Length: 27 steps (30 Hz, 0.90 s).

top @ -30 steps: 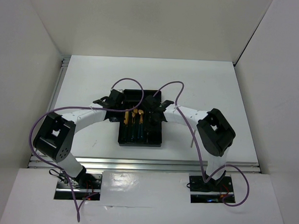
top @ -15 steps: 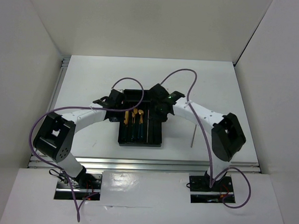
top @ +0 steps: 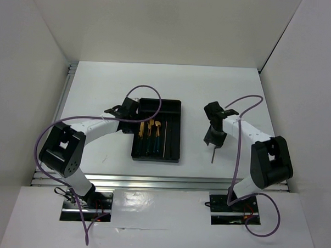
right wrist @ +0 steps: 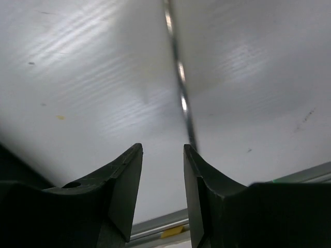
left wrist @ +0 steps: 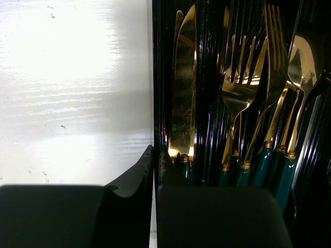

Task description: Sort the eating utensils into containers

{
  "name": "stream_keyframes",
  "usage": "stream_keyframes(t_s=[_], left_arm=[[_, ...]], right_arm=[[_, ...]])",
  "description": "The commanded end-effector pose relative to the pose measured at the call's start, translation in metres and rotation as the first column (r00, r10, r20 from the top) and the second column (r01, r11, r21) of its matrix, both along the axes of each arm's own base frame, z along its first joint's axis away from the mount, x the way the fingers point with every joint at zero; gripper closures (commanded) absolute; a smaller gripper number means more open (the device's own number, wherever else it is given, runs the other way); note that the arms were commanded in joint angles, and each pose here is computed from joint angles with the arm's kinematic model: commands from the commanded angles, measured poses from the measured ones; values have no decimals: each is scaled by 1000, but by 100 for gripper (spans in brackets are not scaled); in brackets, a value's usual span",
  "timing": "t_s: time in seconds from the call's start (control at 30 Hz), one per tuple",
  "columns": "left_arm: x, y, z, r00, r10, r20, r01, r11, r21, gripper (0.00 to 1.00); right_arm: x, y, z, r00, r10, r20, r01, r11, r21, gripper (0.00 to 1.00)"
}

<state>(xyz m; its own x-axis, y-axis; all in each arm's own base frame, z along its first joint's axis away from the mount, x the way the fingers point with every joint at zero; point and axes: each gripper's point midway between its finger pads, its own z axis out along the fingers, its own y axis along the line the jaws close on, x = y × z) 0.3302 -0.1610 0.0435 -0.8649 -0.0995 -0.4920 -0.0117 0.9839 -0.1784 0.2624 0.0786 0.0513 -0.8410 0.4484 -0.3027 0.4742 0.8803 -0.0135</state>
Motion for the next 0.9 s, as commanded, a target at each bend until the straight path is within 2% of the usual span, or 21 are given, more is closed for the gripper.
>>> stream_keyframes(t_s=[0.0,0.17,0.53,0.87], left_arm=[[-7,-16,-12,998,-50,-49,47,998,-49,100],[-9,-21,-10,996,-76,-49,73,996,-44,100],[-7,-19,-8,997,-66,-43,65,997,-30,100],[-9,-18,-9,997,-66,-51,65,998,-26,100]], right_arm=[[-6,-20,-5,999,-47,-15,47,998,-34,55],[-12,-30,-16,998,-43,-37,42,999,-15,55],[-7,-16,-31,999,5,-34,-3,998,57,54],[-11,-15,-46,997,16,-77,-11,998,56,54]])
